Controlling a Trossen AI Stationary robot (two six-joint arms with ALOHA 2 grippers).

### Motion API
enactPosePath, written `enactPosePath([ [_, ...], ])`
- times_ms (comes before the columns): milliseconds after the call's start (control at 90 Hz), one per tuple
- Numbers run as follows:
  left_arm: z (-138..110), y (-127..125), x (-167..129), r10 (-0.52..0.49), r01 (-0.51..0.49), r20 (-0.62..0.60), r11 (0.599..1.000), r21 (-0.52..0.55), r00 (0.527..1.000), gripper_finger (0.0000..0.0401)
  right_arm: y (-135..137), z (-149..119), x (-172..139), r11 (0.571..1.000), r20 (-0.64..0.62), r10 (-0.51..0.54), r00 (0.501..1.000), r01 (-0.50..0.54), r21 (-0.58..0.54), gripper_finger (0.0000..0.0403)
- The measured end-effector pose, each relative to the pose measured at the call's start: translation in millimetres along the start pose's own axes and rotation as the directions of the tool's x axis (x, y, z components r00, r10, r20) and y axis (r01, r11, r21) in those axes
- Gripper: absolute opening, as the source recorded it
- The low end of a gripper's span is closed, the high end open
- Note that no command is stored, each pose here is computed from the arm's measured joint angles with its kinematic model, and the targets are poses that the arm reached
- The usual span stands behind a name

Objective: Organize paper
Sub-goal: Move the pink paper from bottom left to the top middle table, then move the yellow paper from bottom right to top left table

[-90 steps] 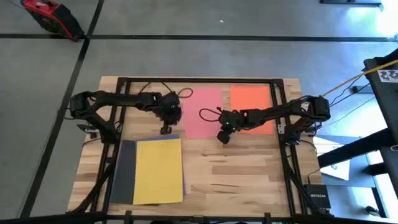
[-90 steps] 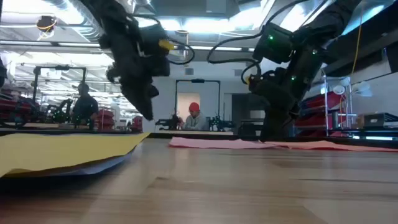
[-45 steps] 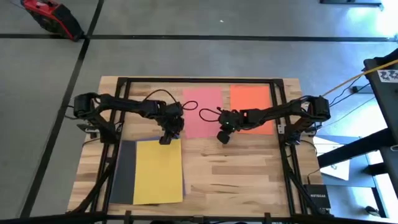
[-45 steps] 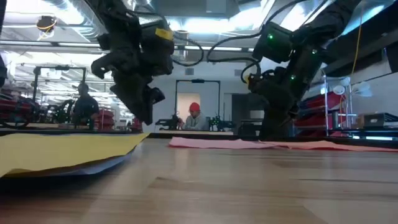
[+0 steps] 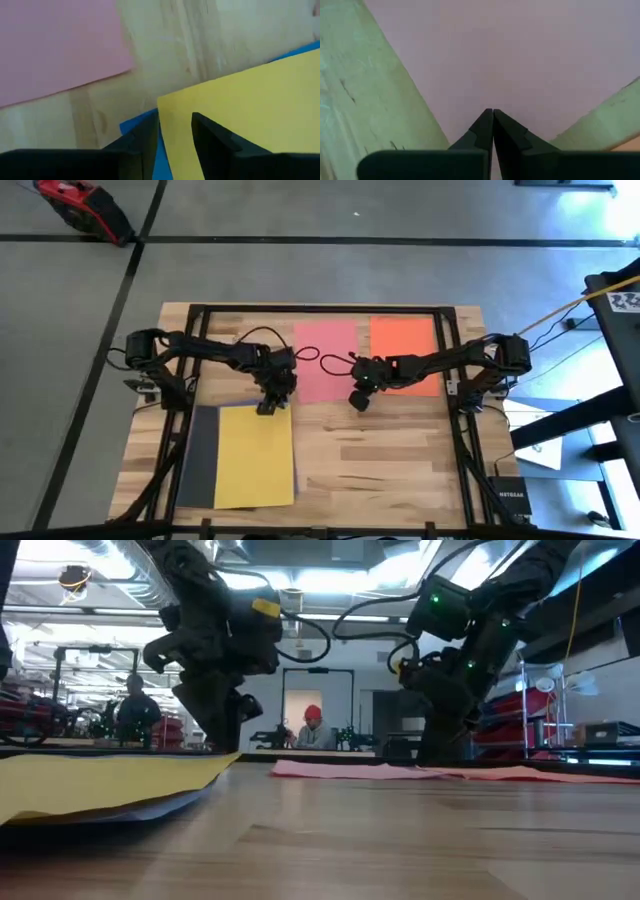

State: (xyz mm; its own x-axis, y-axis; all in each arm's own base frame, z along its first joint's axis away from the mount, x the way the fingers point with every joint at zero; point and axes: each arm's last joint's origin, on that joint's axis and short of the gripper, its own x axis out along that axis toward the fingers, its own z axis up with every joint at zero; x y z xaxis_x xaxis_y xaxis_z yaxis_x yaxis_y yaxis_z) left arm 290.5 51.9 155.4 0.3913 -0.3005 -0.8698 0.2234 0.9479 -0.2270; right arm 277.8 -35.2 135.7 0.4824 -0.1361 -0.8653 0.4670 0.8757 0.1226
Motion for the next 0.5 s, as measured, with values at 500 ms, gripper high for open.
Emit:
enactPosePath([
  [500, 1.3, 4.3, 9.0, 0.004, -0.004, 0.01, 1.0, -0.021, 1.0, 0.0104, 0.0, 0.0, -0.2, 1.0, -0.002, 0.0, 1.0, 0.0, -0.017, 0.0],
])
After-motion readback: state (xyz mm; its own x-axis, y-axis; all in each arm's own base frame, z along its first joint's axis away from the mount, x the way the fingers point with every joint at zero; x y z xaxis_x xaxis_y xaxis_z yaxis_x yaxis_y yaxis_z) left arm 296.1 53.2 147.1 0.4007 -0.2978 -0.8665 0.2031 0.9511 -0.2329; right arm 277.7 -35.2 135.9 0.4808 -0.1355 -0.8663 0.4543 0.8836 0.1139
